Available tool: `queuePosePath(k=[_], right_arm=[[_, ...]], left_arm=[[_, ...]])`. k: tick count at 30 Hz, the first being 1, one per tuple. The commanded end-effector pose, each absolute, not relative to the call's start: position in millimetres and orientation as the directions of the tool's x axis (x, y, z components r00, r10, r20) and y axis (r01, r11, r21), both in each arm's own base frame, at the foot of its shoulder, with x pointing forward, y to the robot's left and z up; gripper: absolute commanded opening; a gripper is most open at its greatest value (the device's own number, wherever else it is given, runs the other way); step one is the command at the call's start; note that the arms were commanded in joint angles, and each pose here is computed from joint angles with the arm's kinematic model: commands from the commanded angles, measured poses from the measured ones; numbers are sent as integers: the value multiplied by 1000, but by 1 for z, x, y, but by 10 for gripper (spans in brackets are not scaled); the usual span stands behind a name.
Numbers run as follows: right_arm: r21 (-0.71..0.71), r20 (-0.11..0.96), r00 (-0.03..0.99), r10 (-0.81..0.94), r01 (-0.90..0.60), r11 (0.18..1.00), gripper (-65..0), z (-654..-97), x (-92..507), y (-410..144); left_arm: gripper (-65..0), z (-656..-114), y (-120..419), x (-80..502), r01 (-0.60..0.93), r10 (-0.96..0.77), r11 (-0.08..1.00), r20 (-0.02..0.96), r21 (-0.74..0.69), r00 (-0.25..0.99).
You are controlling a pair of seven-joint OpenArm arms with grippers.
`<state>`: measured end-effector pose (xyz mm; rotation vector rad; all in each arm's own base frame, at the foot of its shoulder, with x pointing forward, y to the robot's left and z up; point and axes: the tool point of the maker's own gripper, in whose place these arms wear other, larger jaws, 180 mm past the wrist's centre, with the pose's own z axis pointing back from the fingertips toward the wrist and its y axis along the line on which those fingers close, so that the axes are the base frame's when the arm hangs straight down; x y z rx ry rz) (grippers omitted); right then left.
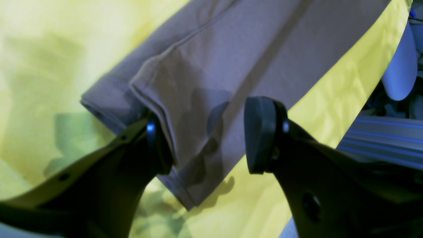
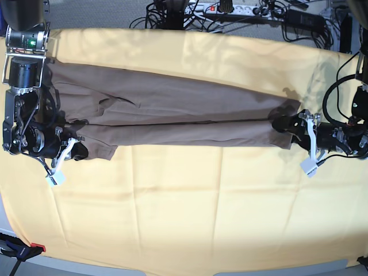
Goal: Fold the T-shirt properly
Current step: 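Lower the folded edge and open both grippers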
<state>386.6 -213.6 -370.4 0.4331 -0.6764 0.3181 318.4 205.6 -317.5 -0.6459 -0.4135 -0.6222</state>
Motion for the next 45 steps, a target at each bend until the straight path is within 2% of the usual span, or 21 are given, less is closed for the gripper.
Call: queuePosePath(k=[1, 7, 17, 24, 28, 34, 40, 41, 44, 45], right_arm=[[255, 717, 684, 135, -438, 862, -650, -344, 402, -216], [237, 741, 648, 178, -500, 833, -650, -326, 394, -201], [157, 732, 596, 330, -619, 769, -650, -324, 337, -173], [69, 677, 576, 458, -669, 740, -650, -324, 300, -188], [49, 611, 596, 521, -685, 727, -650, -332, 280, -199], [89, 530, 647, 548, -685, 723, -650, -348, 258, -205], [28, 477, 653, 588, -680, 733, -650, -354, 258, -220], [21, 459, 658, 597, -680, 733, -622, -355, 256, -223], [36, 428, 669, 608, -685, 728, -392, -353, 249, -231], [49, 422, 671, 609, -688, 724, -337, -351, 247, -232]], left_arm=[[-307, -299, 209, 330, 665, -385, 629, 582, -403, 716], [-307, -299, 209, 330, 665, -384, 629, 582, -403, 716], [-307, -299, 209, 330, 665, -385, 630, 582, -402, 716], [-307, -299, 209, 330, 665, -385, 630, 582, -402, 716], [-307, -296, 210, 332, 664, -379, 632, 589, -398, 714], [-307, -271, 222, 350, 656, -317, 661, 657, -363, 684], [-307, -230, 246, 371, 632, -220, 709, 754, -313, 619], [-307, -224, 250, 373, 628, -206, 716, 766, -306, 609], [-307, -208, 261, 379, 614, -170, 735, 799, -287, 576], [-307, -203, 264, 380, 611, -161, 740, 808, -282, 567]])
